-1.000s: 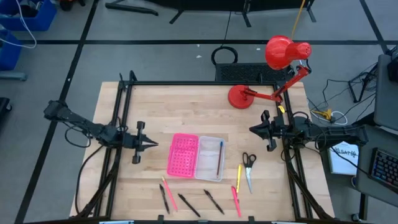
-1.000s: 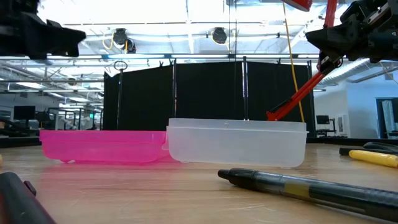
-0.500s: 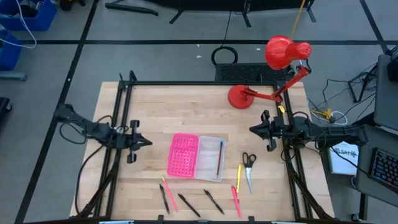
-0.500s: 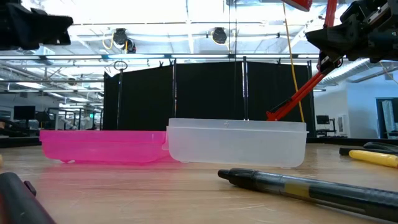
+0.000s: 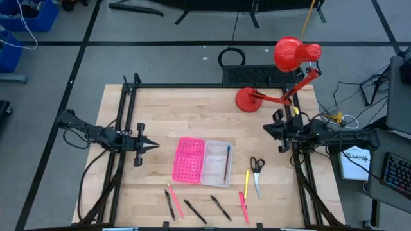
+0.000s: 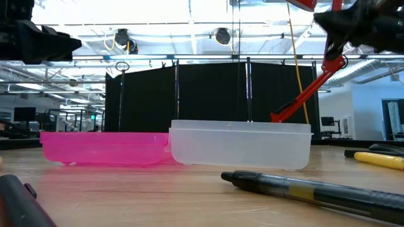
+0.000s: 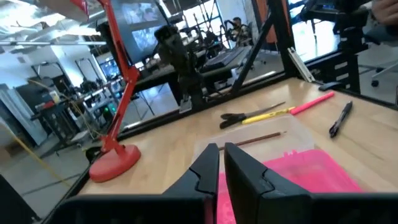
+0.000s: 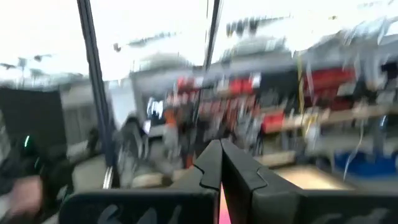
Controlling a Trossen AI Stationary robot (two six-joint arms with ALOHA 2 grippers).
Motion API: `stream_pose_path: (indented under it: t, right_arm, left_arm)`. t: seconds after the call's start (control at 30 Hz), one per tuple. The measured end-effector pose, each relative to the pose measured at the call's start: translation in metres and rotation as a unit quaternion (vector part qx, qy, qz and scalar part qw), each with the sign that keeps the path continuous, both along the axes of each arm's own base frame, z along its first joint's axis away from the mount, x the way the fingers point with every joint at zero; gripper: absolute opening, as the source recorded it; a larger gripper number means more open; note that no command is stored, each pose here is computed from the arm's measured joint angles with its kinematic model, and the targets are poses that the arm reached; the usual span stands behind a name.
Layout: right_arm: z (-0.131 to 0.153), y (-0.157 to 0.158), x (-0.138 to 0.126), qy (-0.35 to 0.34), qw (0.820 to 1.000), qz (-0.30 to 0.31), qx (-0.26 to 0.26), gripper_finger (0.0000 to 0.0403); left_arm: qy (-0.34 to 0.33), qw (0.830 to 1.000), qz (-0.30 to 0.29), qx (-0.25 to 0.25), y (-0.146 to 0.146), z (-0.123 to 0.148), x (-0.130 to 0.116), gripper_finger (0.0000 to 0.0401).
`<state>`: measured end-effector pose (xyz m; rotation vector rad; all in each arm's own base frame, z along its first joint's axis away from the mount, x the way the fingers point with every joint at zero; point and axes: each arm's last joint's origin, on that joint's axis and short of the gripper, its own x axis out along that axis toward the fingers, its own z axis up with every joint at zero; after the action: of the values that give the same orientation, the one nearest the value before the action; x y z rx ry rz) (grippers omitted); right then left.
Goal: Pick & place school supplies into a supply box
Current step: Put the black scissors into the pink box
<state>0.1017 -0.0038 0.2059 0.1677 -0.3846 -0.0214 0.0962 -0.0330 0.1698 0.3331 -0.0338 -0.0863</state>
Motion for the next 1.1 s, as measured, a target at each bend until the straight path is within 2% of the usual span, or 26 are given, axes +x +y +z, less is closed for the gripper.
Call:
stream_pose_path:
  t: [0.07, 0.17, 0.27, 0.33, 0.4, 0.5, 0.67, 0.77, 0.87, 1.03, 1.1]
  right_arm:
    - [0.004, 0.000, -0.001, -0.018, 1.000, 0.006, 0.007, 0.0000]
    - [0.005, 0.006, 0.007, 0.056, 0.997, 0.052, 0.001, 0.0000]
    - [0.032, 0.012, 0.018, 0.097, 0.994, 0.037, 0.017, 0.0000]
    - [0.042, 0.019, 0.034, 0.165, 0.986, 0.020, 0.023, 0.0000]
    - [0.050, 0.029, 0.052, 0.248, 0.968, 0.014, 0.029, 0.0000]
    - [0.072, 0.046, 0.079, 0.352, 0.935, -0.007, 0.044, 0.0000]
    - [0.091, 0.074, 0.117, 0.511, 0.853, -0.076, 0.074, 0.0000]
    - [0.107, 0.090, 0.134, 0.556, 0.817, -0.100, 0.116, 0.0000]
    - [0.112, 0.105, 0.144, 0.597, 0.777, -0.133, 0.149, 0.0000]
    - [0.113, 0.122, 0.144, 0.626, 0.725, -0.192, 0.214, 0.0000]
    - [0.104, 0.125, 0.141, 0.642, 0.689, -0.226, 0.247, 0.0000]
  left_arm:
    - [-0.002, 1.000, 0.000, -0.003, 0.000, 0.000, 0.000, 0.0035]
    - [-0.002, 1.000, 0.000, -0.006, 0.000, 0.001, 0.000, 0.0035]
    - [-0.005, 1.000, 0.001, -0.004, 0.000, 0.001, 0.000, 0.0035]
    - [-0.014, 1.000, 0.005, 0.003, 0.000, 0.003, 0.000, 0.0035]
    - [-0.029, 1.000, 0.006, 0.010, 0.000, 0.005, 0.000, 0.0035]
    - [-0.052, 0.998, 0.008, 0.022, 0.001, 0.010, -0.001, 0.0035]
    - [-0.068, 0.996, 0.012, 0.047, 0.001, 0.013, -0.001, 0.0035]
    - [-0.068, 0.996, 0.012, 0.050, 0.001, 0.013, -0.001, 0.0035]
    - [-0.068, 0.996, 0.014, 0.051, 0.001, 0.013, -0.001, 0.0035]
    - [-0.068, 0.996, 0.015, 0.052, 0.001, 0.013, -0.001, 0.0035]
    - [-0.068, 0.996, 0.015, 0.052, 0.001, 0.013, -0.001, 0.0035]
